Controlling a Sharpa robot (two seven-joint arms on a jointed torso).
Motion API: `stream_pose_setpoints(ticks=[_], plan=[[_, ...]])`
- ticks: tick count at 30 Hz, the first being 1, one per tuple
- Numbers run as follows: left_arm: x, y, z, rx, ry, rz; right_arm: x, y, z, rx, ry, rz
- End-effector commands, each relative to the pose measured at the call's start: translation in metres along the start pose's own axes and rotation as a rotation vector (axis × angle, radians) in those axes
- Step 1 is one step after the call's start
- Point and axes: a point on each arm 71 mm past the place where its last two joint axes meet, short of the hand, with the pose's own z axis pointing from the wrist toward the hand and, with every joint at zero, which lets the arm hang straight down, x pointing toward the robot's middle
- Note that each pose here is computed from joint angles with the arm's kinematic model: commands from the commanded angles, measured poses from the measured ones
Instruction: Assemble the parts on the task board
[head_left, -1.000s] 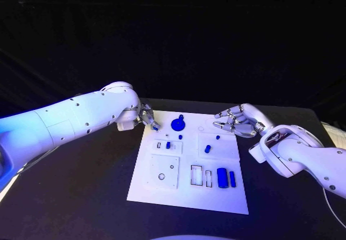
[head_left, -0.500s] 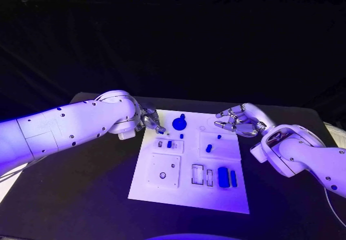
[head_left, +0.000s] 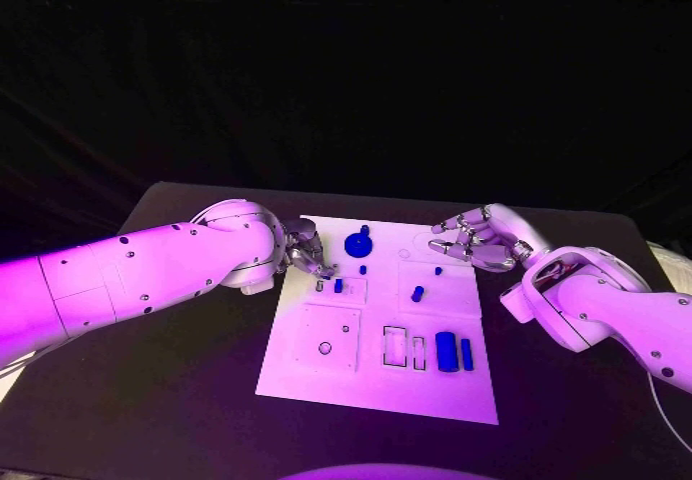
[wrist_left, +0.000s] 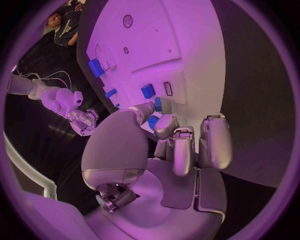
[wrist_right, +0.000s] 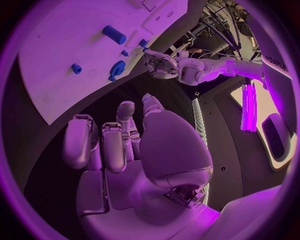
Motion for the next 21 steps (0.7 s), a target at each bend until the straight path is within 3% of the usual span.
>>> stream_pose_setpoints(ticks=[1, 21], plan=[[0.0013, -0.0007, 0.0002, 0.004, 0.001, 0.050, 0.0016, 0.0004, 0.0000, -0.003, 0.012, 0.000], [0.0088, 0.0046, -0.0002, -0.035, 0.100, 0.108, 0.0019, -0.0001, 0.0000, -0.003, 0.013, 0.000]])
